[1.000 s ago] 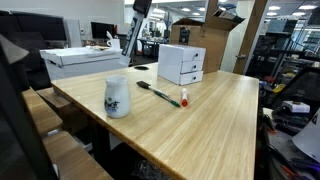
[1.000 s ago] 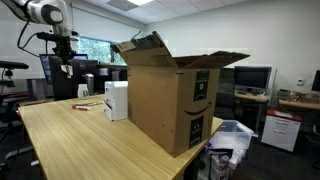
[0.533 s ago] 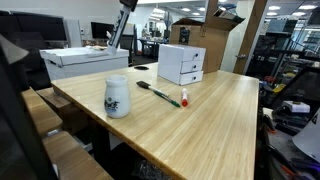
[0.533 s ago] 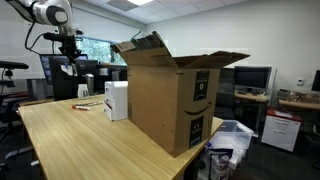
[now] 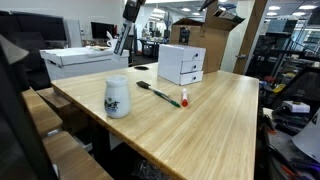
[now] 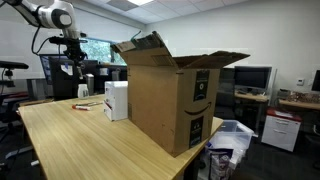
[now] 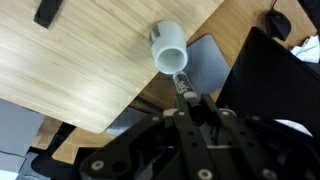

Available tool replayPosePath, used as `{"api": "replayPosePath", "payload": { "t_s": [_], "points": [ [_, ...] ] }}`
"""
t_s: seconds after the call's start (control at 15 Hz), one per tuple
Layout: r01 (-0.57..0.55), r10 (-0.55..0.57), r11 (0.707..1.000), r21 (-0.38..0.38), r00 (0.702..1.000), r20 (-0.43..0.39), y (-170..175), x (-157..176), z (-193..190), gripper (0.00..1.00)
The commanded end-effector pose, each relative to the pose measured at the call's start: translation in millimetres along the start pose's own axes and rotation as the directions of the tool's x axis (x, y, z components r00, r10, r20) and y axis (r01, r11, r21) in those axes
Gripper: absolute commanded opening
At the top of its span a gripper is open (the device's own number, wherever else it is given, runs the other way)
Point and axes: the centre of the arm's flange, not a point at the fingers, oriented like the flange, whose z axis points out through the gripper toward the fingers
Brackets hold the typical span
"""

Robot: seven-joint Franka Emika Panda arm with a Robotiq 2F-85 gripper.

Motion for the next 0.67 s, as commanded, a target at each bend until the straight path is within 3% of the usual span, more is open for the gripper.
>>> {"api": "replayPosePath", "payload": {
  "t_s": [0.0,0.6],
  "points": [
    [0.060,-0.060,0.998,-0.013,0.998,0.016,-4,-7,10,0.07],
    [0.086,-0.085,0.995,-0.047,0.996,0.014,-6,-14,27,0.07]
  ]
}}
